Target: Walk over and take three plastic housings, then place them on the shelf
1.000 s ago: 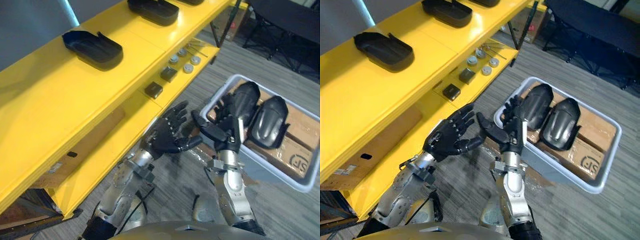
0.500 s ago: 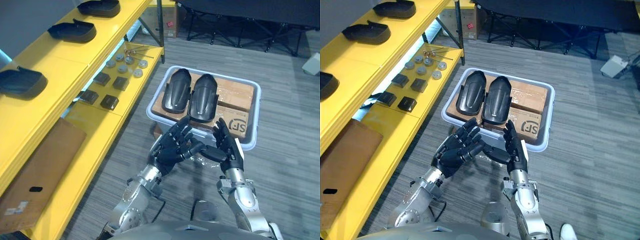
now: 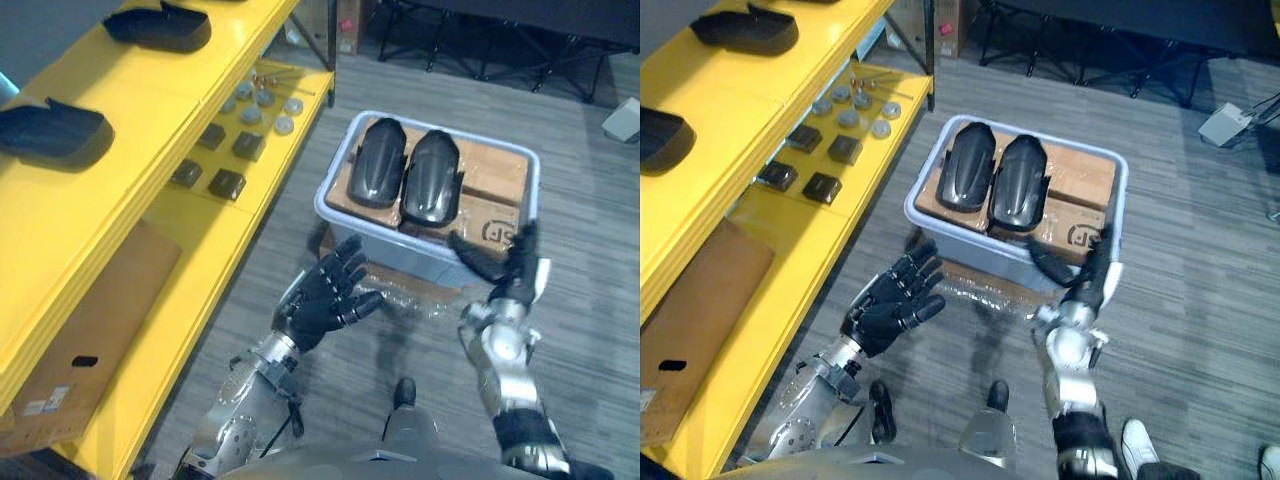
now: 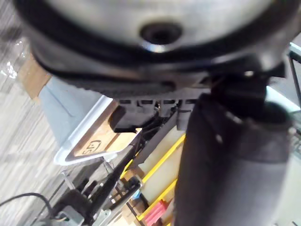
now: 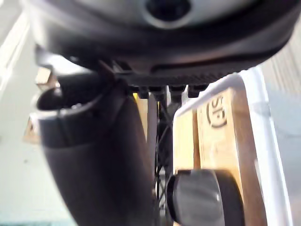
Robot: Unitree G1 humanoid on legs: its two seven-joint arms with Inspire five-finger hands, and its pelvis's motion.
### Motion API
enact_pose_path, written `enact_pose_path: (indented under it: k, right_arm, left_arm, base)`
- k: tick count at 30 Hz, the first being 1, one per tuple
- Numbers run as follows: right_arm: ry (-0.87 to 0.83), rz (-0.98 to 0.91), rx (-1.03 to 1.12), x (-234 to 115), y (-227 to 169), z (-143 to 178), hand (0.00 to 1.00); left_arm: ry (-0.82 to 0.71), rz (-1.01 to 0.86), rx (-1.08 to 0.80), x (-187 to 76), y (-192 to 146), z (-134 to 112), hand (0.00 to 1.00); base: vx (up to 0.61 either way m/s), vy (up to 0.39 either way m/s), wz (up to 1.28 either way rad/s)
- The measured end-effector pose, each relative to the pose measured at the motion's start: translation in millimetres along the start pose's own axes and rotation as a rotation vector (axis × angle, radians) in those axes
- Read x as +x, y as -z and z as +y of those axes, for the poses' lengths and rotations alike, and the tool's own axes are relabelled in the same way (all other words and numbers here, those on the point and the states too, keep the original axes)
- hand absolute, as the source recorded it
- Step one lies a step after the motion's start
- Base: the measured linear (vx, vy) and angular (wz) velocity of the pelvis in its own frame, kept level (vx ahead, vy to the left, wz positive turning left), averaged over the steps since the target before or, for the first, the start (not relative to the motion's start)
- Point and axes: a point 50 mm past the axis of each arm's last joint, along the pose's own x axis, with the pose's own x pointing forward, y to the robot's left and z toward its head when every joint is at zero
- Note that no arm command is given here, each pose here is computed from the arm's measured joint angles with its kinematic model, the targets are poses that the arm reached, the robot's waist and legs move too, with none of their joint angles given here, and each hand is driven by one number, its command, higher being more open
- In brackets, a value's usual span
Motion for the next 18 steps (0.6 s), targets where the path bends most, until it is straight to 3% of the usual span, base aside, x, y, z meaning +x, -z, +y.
enact_pose_path:
  k: [2, 4, 9, 12, 18]
  right_arm:
    - [0.073, -0.041, 0.041, 24.9, -22.2, -2.0, 1.00]
    - [0.133, -0.180, 0.087, 58.2, -74.8, -5.8, 1.00]
    - [0.184, -0.353, 0.114, 96.3, -153.8, -15.0, 1.00]
    - [0.194, -0.352, 0.124, 106.7, -171.4, -17.6, 1.00]
    - [0.215, -0.204, -0.039, 123.3, -170.6, -22.4, 1.00]
  left_arm:
    - [0.010, -0.012, 0.022, 3.9, -6.3, 1.7, 1.00]
    - [0.019, -0.025, 0.034, 7.1, -10.3, 1.7, 1.00]
    - [-0.001, 0.003, 0.020, 5.3, 1.1, 5.4, 1.00]
    - [-0.019, 0.015, 0.019, 5.6, 7.4, 10.3, 1.00]
    - [-0.033, 0.051, 0.008, 10.4, 21.7, 16.3, 1.00]
  base:
    - [-0.14, 0.002, 0.15]
    - [-0.18, -0.022, 0.16]
    - [-0.07, -0.021, 0.07]
    - [-0.05, -0.020, 0.10]
    - [-0.05, -0.011, 0.06]
